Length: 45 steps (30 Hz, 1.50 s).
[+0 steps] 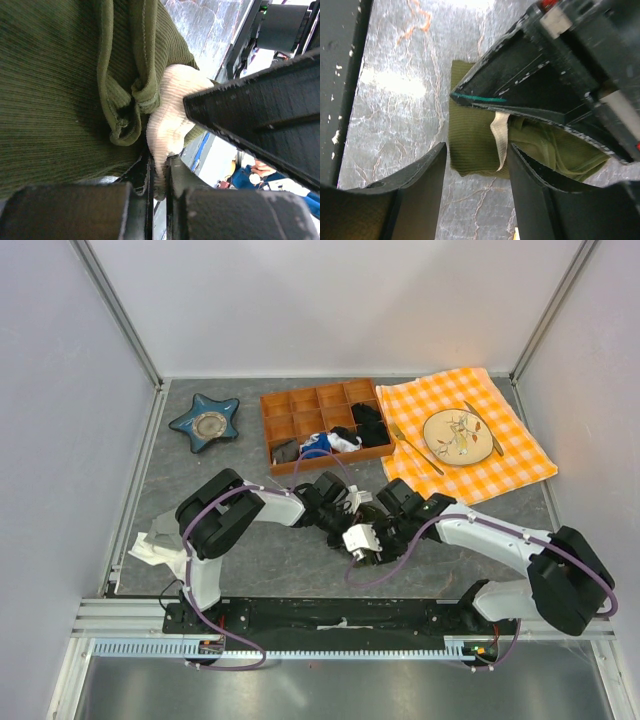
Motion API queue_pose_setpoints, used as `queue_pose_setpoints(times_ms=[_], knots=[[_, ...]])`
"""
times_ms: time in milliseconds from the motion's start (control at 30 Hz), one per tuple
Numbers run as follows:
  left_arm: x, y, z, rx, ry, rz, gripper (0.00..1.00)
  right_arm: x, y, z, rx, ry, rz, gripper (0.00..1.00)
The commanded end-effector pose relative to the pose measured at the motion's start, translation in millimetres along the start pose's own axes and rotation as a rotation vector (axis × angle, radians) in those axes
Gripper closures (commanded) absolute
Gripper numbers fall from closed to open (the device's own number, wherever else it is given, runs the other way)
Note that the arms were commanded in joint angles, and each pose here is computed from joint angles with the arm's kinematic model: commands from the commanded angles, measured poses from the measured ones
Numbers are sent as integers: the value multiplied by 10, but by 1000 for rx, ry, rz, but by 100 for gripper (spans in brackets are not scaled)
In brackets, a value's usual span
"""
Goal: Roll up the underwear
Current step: Roll the underwear to the center of the board.
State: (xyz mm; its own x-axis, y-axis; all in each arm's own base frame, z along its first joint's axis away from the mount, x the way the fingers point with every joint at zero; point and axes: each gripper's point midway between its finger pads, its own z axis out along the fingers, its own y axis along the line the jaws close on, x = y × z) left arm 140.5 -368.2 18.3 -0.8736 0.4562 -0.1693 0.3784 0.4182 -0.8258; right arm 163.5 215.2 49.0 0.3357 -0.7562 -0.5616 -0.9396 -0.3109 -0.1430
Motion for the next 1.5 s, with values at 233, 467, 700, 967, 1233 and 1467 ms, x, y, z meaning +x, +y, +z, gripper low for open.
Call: queue_pose_setpoints(times_ms=[233, 467, 700, 967, 1233, 1467], knots=[[-148, 241, -31, -129, -100, -106, 83, 384, 240, 67, -34, 138, 13, 46], [-295, 58, -271, -141, -247, -45, 53, 430, 267, 157, -87, 164, 91, 67], [-191, 18, -635, -210, -432, 154, 45, 323, 307, 100, -170, 79, 213, 75], [169, -357, -840, -226, -635, 735, 43, 232, 350, -70, -356, -133, 412, 75], [20, -585, -628, -352, -549, 1172, 41, 356, 288, -95, -500, -199, 562, 74], [-329, -548, -187, -454, -406, 1335, 40, 422, 261, -109, -503, -220, 590, 74]])
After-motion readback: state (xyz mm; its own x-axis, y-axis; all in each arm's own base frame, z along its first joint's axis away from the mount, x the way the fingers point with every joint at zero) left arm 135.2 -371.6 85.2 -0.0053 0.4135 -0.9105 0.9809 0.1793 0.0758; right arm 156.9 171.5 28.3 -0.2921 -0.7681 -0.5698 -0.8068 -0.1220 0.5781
